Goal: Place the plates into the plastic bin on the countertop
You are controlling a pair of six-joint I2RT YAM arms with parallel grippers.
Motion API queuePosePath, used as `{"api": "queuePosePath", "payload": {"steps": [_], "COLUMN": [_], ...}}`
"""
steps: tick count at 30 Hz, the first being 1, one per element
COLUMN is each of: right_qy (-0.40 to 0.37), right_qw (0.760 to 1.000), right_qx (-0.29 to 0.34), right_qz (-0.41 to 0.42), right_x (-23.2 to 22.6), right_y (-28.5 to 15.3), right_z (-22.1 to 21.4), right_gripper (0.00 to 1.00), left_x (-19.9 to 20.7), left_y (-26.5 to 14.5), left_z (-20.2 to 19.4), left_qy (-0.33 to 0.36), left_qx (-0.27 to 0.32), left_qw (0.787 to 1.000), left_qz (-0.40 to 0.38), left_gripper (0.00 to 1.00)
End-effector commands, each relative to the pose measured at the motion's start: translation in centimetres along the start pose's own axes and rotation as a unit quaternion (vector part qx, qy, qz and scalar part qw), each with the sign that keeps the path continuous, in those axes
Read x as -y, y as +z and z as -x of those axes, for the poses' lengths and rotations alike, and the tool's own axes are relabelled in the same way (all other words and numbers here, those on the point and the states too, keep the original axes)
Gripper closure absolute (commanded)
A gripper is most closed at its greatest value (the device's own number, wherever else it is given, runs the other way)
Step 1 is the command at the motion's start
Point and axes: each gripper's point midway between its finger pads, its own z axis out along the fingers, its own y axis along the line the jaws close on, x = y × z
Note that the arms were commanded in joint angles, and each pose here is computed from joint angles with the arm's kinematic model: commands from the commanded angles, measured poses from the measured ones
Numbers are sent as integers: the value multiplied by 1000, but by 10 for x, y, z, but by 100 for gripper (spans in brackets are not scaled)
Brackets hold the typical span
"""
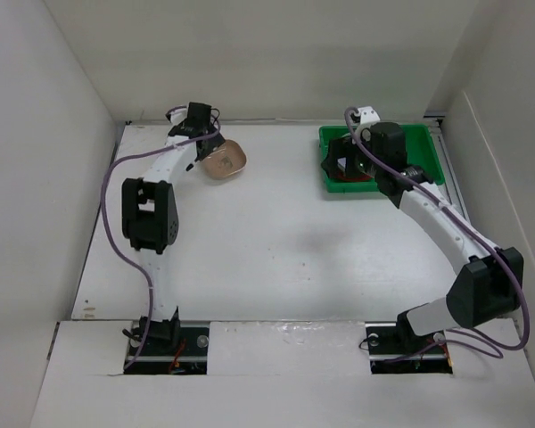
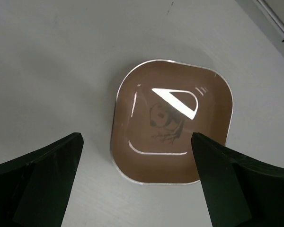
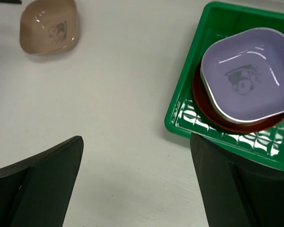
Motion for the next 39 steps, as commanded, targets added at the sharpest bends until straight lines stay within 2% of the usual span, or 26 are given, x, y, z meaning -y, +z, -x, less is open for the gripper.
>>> {"api": "queuePosePath", "payload": {"steps": [1, 3, 10, 12, 14, 15, 17, 19, 20, 23, 24, 27, 28, 31, 36, 39], "right_qy": [0, -2, -5, -5, 0, -2, -4, -5, -8, -52, -66, -94, -96, -94, -95, -90], "right_qw": [999, 999, 998, 998, 998, 998, 998, 997, 997, 991, 990, 989, 989, 989, 990, 990], "right_qx": [35, 35, 36, 36, 31, 29, 28, 27, 31, 39, 40, 48, 48, 45, 41, 40], "right_qz": [34, 40, 46, 46, 51, 60, 64, 69, 73, 116, 120, 106, 105, 105, 99, 99], "right_x": [-19, -25, -30, -30, -32, -38, -42, -46, -50, -77, -83, -93, -96, -94, -86, -87], "right_y": [-5, -11, -20, -20, -19, -19, -19, -19, -19, -22, -23, -24, -21, -18, -10, -10], "right_z": [12, 10, 5, 5, 1, 0, -1, -2, 0, 3, 2, 13, 14, 18, 22, 21], "right_gripper": [0, 0, 0, 0, 0, 0, 0, 0, 0, 0, 0, 0, 0, 0, 0, 0], "left_x": [4, -1, -16, -20, -28, -30, -35, -34, -33, -14, -6, 14, 26, 23, 32, 29], "left_y": [8, 23, 42, 47, 49, 52, 60, 62, 62, 43, 24, -36, -57, -102, -170, -200], "left_z": [11, 7, -27, -34, -43, -46, -59, -62, -63, -64, -56, -64, -80, -93, -134, -148], "left_qy": [-12, -23, -37, -37, -35, -33, -28, -17, -18, 24, 32, 79, 101, 125, 197, 205], "left_qx": [-18, -29, -70, -70, -75, -78, -95, -102, -106, -99, -82, -49, -43, -5, 29, 33], "left_qw": [1000, 999, 996, 996, 995, 995, 993, 993, 992, 994, 996, 996, 994, 992, 978, 976], "left_qz": [5, 22, 50, 51, 56, 60, 69, 64, 61, 39, 28, -4, -19, -23, -52, -67], "left_gripper": [3, 9, 17, 30, 48, 68, 81, 90, 100, 100, 100, 100, 100, 100, 100, 100]}}
